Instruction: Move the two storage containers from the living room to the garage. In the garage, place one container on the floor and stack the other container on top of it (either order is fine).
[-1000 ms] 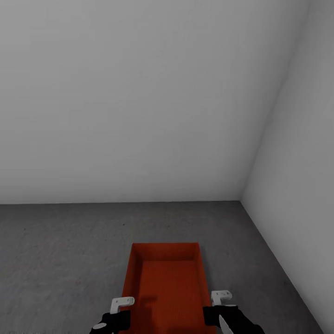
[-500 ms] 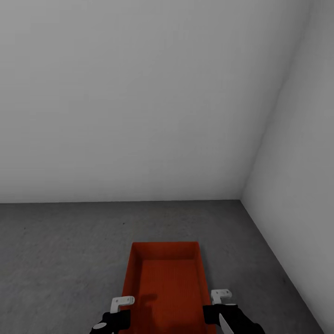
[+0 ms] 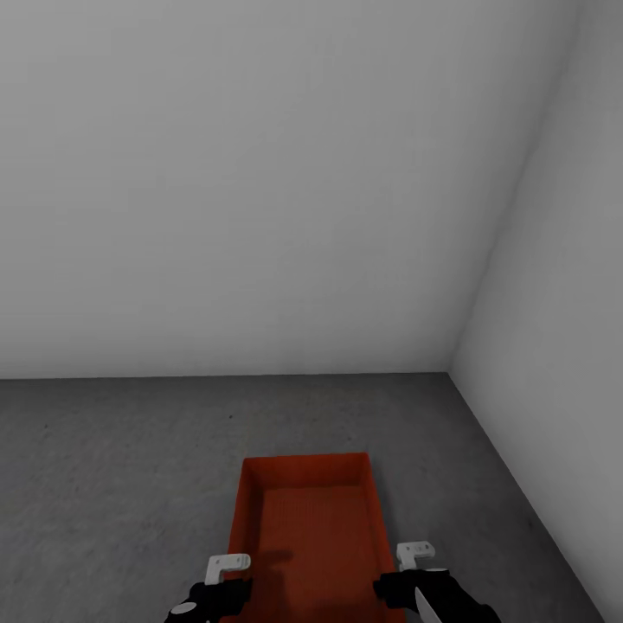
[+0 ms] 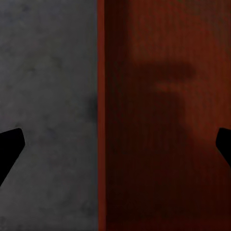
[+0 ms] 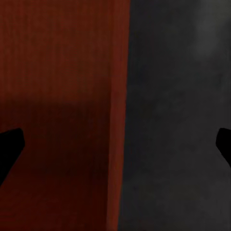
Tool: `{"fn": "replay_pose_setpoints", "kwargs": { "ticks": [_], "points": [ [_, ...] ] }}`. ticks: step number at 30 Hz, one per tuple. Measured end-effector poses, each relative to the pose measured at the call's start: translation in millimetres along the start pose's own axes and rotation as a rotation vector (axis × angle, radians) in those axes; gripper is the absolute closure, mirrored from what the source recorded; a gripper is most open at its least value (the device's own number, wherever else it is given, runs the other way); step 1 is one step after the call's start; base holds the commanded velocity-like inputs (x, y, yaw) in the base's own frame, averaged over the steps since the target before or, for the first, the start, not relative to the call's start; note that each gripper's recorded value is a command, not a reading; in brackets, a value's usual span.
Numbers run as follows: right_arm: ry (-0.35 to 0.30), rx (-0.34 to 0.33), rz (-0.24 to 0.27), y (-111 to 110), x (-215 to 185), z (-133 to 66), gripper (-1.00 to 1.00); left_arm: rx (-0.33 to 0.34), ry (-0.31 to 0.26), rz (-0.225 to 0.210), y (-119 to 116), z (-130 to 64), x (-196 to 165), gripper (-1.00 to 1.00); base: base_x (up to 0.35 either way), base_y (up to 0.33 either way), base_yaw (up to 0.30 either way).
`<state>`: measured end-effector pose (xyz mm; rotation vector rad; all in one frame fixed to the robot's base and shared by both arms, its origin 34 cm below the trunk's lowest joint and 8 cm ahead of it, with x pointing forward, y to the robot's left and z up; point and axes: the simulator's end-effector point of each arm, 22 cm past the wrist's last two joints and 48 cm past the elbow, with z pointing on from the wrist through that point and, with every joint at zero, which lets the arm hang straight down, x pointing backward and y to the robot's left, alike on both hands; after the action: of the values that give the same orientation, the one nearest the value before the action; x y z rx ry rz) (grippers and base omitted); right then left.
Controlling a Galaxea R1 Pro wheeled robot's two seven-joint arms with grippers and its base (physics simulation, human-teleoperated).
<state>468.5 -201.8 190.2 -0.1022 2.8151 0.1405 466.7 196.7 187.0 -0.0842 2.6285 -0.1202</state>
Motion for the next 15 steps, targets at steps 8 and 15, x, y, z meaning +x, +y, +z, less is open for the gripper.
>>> {"fn": "replay_pose_setpoints", "kwargs": {
  "ticks": [8, 15],
  "points": [
    [0.000, -0.001, 0.000, 0.5, 0.0, 0.0, -1.00, 0.001, 0.000, 0.000, -0.1, 0.0, 0.0, -1.00, 0.000, 0.000, 0.000],
    [0.000, 0.000, 0.000, 0.3, 0.2, 0.0, -1.00, 0.000, 0.004, 0.000, -0.1, 0.0, 1.0, -1.00, 0.000, 0.000, 0.000]
  ]
}}
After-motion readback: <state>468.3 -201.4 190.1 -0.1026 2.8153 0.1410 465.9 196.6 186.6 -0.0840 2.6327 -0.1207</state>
